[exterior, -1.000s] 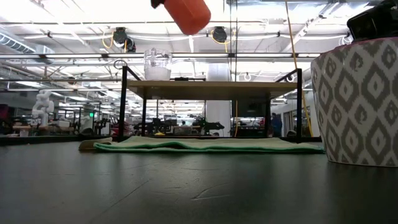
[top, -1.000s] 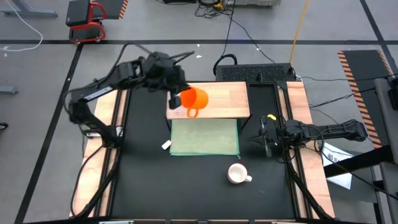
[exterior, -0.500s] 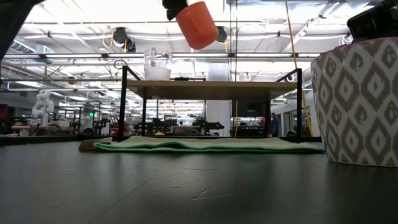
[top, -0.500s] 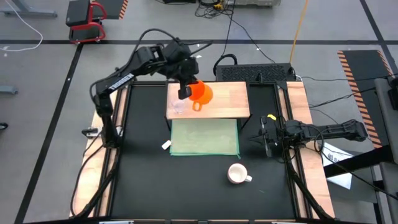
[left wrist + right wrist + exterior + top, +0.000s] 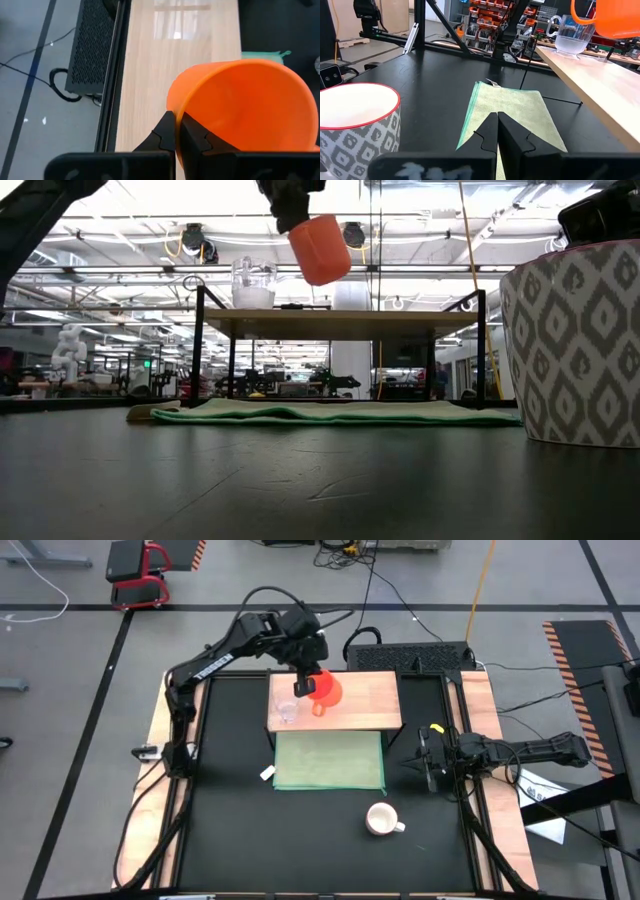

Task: Stack small to large cups/mugs on shelf
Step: Put the orange mug on the shelf, then put the gray patterned mug on the shelf

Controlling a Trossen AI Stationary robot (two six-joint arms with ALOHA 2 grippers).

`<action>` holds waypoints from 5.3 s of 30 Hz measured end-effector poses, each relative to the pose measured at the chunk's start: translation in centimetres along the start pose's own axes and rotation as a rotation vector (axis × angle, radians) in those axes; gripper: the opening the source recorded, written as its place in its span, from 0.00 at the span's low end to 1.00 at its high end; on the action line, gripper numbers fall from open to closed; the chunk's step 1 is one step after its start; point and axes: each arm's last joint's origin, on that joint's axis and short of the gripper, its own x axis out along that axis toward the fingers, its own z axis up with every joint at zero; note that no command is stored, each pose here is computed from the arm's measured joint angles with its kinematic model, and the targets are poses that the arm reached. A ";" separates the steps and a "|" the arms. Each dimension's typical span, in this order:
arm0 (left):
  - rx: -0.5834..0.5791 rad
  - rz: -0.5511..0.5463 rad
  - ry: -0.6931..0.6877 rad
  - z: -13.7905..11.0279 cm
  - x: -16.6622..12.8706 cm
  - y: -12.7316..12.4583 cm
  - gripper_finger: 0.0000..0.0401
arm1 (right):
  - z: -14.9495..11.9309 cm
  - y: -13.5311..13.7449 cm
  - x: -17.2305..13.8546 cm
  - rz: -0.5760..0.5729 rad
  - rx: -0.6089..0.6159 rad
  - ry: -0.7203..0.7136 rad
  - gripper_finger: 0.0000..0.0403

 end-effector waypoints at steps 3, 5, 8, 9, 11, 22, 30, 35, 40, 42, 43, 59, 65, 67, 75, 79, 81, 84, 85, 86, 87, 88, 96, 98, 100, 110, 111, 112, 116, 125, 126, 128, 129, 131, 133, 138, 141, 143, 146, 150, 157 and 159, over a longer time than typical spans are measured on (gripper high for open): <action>0.014 -0.015 0.036 -0.3 0.1 -0.2 0.01 | 0.0 0.0 0.0 0.000 0.002 0.004 0.00; 0.030 -0.030 0.068 -0.5 0.2 -0.4 0.01 | -0.1 0.0 0.0 0.001 0.002 0.006 0.00; 0.046 -0.034 0.073 -0.5 0.2 -0.7 0.01 | -0.1 0.0 0.0 0.001 0.002 0.006 0.00; 0.048 -0.035 0.072 -0.5 0.2 -0.8 0.01 | -0.1 0.0 0.0 0.001 0.002 0.007 0.00; 0.052 -0.038 0.073 -0.4 0.2 -1.0 0.01 | -0.1 0.0 0.0 0.001 0.002 0.006 0.00; 0.048 -0.090 0.130 -0.3 3.4 -1.5 0.01 | -0.1 0.0 0.0 0.002 0.022 0.009 0.00; 0.015 -0.074 0.147 -0.3 4.1 -1.4 0.01 | -0.1 0.0 0.0 0.002 0.023 0.013 0.00; -0.021 -0.055 0.155 -0.3 4.1 -1.3 0.01 | -0.1 0.0 0.0 0.002 0.020 0.013 0.00; -0.035 -0.058 0.169 -0.4 4.0 -1.4 0.01 | -0.1 0.0 0.0 0.002 0.019 0.013 0.00; -0.037 -0.062 0.182 -0.5 4.0 -1.5 0.01 | -0.1 0.0 0.0 0.002 0.019 0.013 0.00; -0.037 -0.065 0.187 -0.6 4.0 -1.5 0.01 | -0.1 0.0 0.0 0.002 0.018 0.013 0.00; -0.033 -0.072 0.220 -0.9 3.9 -1.6 0.01 | -0.1 0.0 0.0 0.002 0.024 0.012 0.00; -0.023 -0.078 0.246 -1.0 4.3 -1.7 0.01 | -0.1 0.0 0.0 0.002 0.024 0.012 0.00; -0.019 -0.081 0.249 -1.0 4.8 -1.6 0.01 | -0.1 0.0 0.0 0.002 0.025 0.012 0.00; 0.013 -0.087 0.251 -1.0 5.6 -1.5 0.01 | -0.1 0.0 0.0 0.002 0.025 0.013 0.00; 0.029 -0.088 0.246 -0.9 5.8 -1.5 0.02 | -0.1 0.0 0.0 0.002 0.025 0.013 0.00; 0.032 -0.089 0.248 -0.9 5.8 -1.5 0.02 | -0.1 0.0 0.0 0.002 0.025 0.012 0.00; 0.033 -0.085 0.248 -0.9 5.8 -1.4 0.01 | -0.1 0.0 0.0 0.002 0.025 0.013 0.00; 0.035 -0.079 0.250 -0.9 5.8 -1.4 0.01 | -0.1 0.0 0.0 0.002 0.025 0.012 0.00; 0.036 -0.072 0.253 -0.9 5.8 -1.4 0.02 | -0.1 0.0 0.0 0.002 0.025 0.013 0.00; 0.037 -0.065 0.257 -0.9 5.9 -1.4 0.03 | -0.1 0.0 0.0 0.002 0.025 0.013 0.00; 0.037 -0.057 0.260 -0.9 5.9 -1.4 0.05 | -0.1 0.0 0.0 0.002 0.025 0.013 0.00; 0.046 -0.010 0.281 -1.0 6.0 -1.3 0.07 | -0.1 0.0 0.0 0.002 0.025 0.013 0.00; 0.049 -0.011 0.280 -1.0 6.0 -1.3 0.07 | -0.1 0.0 0.0 0.002 0.025 0.013 0.00; 0.049 -0.009 0.279 -1.0 6.0 -1.3 0.08 | -0.1 0.0 0.0 0.002 0.025 0.013 0.00; 0.087 0.000 0.249 -0.5 5.7 -2.1 0.16 | -0.1 0.0 0.0 0.003 0.025 0.013 0.00; 0.090 0.006 0.251 -0.5 5.6 -2.2 0.17 | -0.1 0.0 0.0 0.003 0.025 0.013 0.00; 0.092 0.013 0.255 -0.5 5.6 -2.2 0.17 | -0.1 0.0 0.0 0.002 0.025 0.013 0.00; 0.101 0.030 0.261 -0.4 5.7 -2.5 0.18 | -0.1 0.0 0.0 0.003 0.025 0.013 0.00; 0.117 0.049 0.236 -0.1 4.4 -3.0 0.18 | -0.1 0.0 0.0 0.003 0.025 0.013 0.00; 0.118 0.053 0.228 -0.1 4.0 -3.0 0.18 | -0.1 0.0 0.0 0.002 0.025 0.013 0.00; 0.120 0.059 0.213 0.0 3.4 -3.1 0.18 | -0.1 0.0 0.0 0.002 0.025 0.013 0.00; 0.120 0.062 0.204 0.0 3.0 -3.2 0.18 | -0.1 0.0 0.0 0.003 0.025 0.013 0.00; 0.119 0.073 0.188 0.1 2.1 -3.2 0.18 | -0.1 0.0 0.0 0.002 0.025 0.012 0.00; 0.117 0.079 0.166 0.1 1.0 -3.5 0.18 | -0.1 0.0 0.0 0.002 0.025 0.013 0.00; 0.109 0.035 0.111 -0.2 -2.1 -4.1 0.16 | -0.1 0.0 0.0 0.002 0.025 0.012 0.00; 0.089 0.022 0.101 -0.6 -3.6 -4.4 0.07 | -0.1 0.0 0.0 0.003 0.025 0.012 0.00; 0.077 0.027 0.096 -0.9 -4.6 -4.5 0.02 | -0.1 0.0 0.0 0.002 0.025 0.013 0.00; 0.069 0.045 0.082 -1.1 -5.8 -4.6 0.01 | -0.1 0.0 0.0 0.002 0.025 0.013 0.00; 0.059 0.060 0.089 -1.3 -6.2 -4.7 0.00 | -0.2 0.0 0.0 0.003 0.029 0.017 0.00; -0.015 0.124 0.071 -2.2 -8.5 -3.8 0.00 | -0.3 0.1 0.0 0.007 0.036 0.037 0.00; -0.041 0.161 0.068 -2.5 -9.1 -3.5 0.00 | -0.4 0.1 0.0 0.009 0.038 0.040 0.00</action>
